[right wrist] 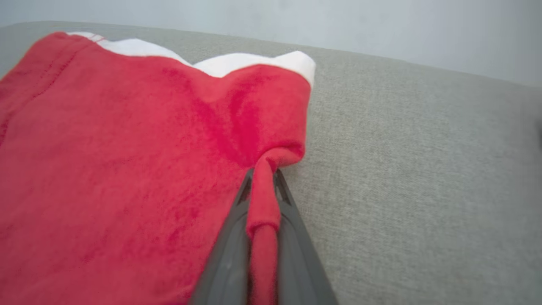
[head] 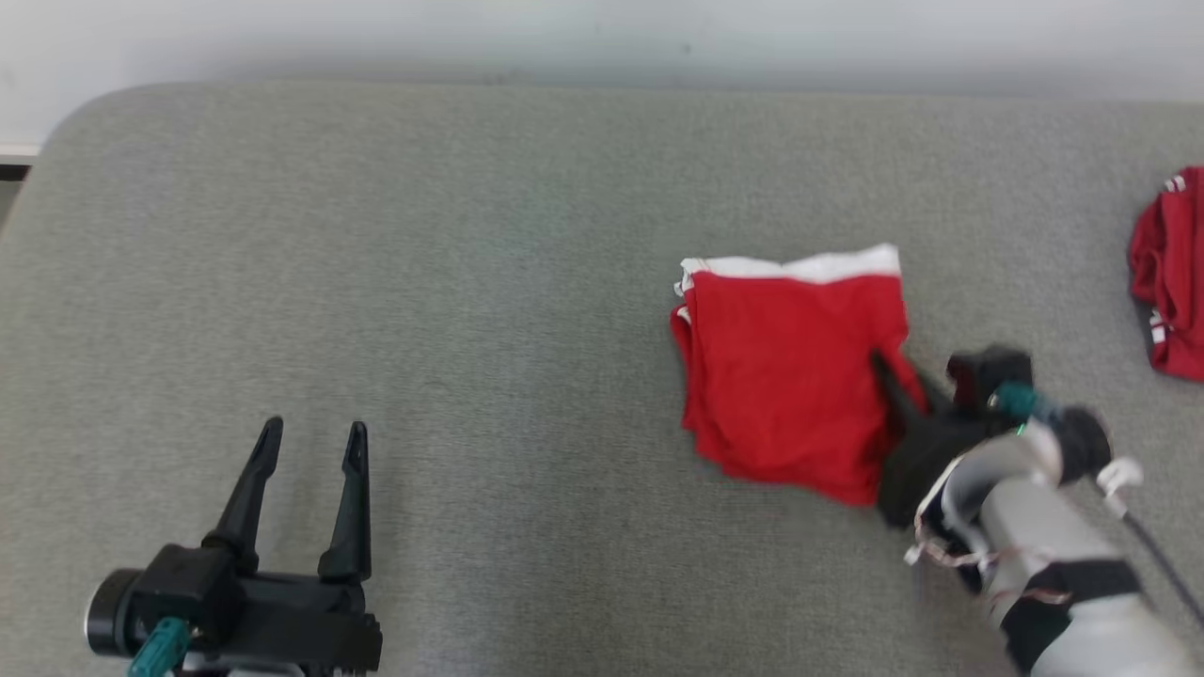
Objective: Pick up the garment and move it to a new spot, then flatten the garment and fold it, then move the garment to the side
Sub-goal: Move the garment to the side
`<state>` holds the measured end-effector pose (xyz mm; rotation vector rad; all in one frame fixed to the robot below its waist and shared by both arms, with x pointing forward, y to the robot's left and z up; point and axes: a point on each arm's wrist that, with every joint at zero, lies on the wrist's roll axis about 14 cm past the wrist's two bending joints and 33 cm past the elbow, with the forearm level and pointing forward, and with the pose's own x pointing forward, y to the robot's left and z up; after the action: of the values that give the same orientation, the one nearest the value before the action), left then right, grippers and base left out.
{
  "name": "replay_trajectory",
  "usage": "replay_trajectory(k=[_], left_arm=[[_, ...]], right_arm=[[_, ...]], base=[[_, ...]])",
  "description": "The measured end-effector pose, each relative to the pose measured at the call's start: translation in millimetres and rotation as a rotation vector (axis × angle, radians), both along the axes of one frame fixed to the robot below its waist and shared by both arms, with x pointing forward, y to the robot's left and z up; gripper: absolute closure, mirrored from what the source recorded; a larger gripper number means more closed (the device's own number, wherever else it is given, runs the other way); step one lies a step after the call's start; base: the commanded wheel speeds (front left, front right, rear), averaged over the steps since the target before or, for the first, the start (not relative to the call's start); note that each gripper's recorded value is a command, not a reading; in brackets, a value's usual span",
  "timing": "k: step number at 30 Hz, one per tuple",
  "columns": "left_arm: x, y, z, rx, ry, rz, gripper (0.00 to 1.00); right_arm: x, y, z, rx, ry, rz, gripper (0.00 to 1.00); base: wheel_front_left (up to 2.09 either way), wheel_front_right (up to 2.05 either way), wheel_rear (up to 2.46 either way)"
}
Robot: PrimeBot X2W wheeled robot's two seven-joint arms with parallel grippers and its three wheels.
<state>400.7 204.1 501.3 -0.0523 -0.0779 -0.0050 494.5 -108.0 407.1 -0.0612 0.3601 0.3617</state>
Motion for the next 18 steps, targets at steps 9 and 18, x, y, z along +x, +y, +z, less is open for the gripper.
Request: replay_trajectory(k=[9, 18], left_arm=[[44.8, -19.2, -1.5, 0.013, -0.025, -0.096, 0.00], [86.5, -39.3, -27.7, 0.011, -0.014, -0.181, 0.00]], right_arm=[[58.3, -65.3, 30.2, -0.180, -0.093, -0.018, 1.00], [89.8, -153.4, 36.5, -0.321, -0.102, -0.135, 1.00]], base=[[0.00, 0.00, 0.00], [0.00, 0.00, 0.00]])
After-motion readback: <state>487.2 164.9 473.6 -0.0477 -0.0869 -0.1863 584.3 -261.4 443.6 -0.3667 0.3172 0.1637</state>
